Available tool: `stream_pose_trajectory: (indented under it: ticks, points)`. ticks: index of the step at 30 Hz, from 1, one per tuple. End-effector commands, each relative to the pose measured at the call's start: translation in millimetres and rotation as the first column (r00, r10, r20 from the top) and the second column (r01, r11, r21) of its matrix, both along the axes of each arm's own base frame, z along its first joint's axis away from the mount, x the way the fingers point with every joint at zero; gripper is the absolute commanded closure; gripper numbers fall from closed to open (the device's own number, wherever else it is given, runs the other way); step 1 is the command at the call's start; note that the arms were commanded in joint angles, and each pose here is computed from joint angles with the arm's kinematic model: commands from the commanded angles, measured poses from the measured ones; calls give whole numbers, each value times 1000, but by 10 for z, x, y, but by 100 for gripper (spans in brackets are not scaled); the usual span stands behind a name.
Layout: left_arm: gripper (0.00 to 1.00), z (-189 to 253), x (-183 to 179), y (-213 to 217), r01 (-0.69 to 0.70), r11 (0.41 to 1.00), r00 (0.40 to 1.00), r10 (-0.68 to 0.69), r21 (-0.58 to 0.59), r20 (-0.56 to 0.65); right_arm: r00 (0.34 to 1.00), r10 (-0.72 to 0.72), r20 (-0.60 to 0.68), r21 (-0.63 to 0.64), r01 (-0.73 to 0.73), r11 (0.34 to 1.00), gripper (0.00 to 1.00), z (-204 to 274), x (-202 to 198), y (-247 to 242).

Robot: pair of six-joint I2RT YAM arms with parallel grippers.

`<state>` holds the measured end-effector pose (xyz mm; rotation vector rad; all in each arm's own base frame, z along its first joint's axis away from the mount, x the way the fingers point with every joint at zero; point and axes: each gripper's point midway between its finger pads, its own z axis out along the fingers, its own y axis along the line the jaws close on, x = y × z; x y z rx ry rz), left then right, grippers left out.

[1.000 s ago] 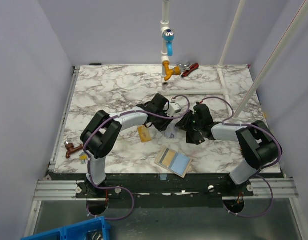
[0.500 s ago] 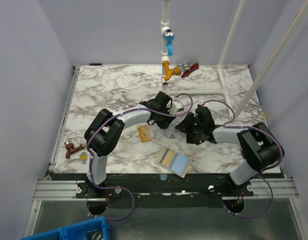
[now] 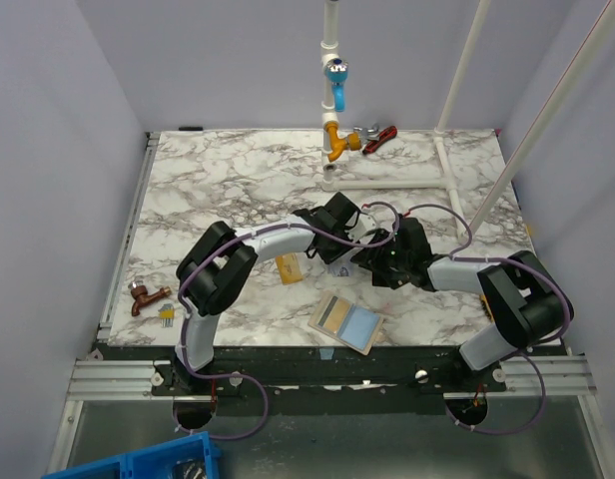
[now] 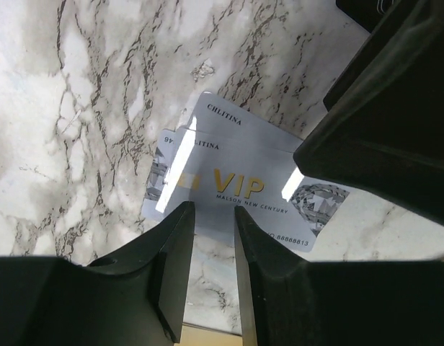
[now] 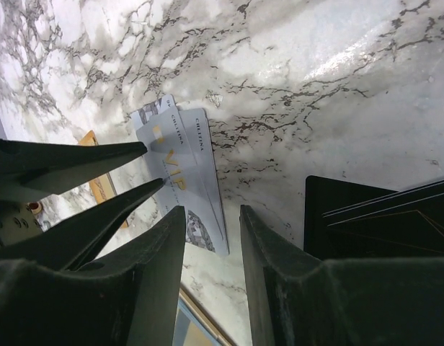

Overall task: Put the credit cards into the card holder
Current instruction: Pick up the credit card from the center of the board.

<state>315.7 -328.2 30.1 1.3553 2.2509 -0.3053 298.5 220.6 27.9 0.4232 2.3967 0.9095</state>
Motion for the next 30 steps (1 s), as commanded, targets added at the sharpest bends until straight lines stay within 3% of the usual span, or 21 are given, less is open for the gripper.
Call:
stream_pose_trajectory:
  ticks: [1, 6, 10, 13, 16, 30]
  points:
    - [70, -116, 36, 65, 7, 995, 995, -17, 104, 98, 999, 4, -51, -10, -5, 1000, 59, -114, -153, -52]
    - [71, -150, -73, 77, 24, 994, 997, -32, 108, 72, 999, 14, -50, 32, -13, 999, 59, -82, -191, -8]
    - [71, -141, -184, 83, 25, 999, 999, -26, 35, 25, 999, 25, -46, 59, -22, 998, 59, -39, -203, 28]
    - [70, -147, -224, 76, -23, 999, 995, 18, -45, -101, 999, 27, -45, 74, -23, 997, 59, -25, -194, 51]
    - [69, -268, -214, 117, -65, 997, 981, 56, -41, -184, 999, 23, -42, 74, -20, 997, 59, -11, -175, 55]
    - [69, -600, -352, 131, -56, 997, 965, 41, -50, -260, 999, 28, -42, 134, -22, 991, 60, 61, -156, 137]
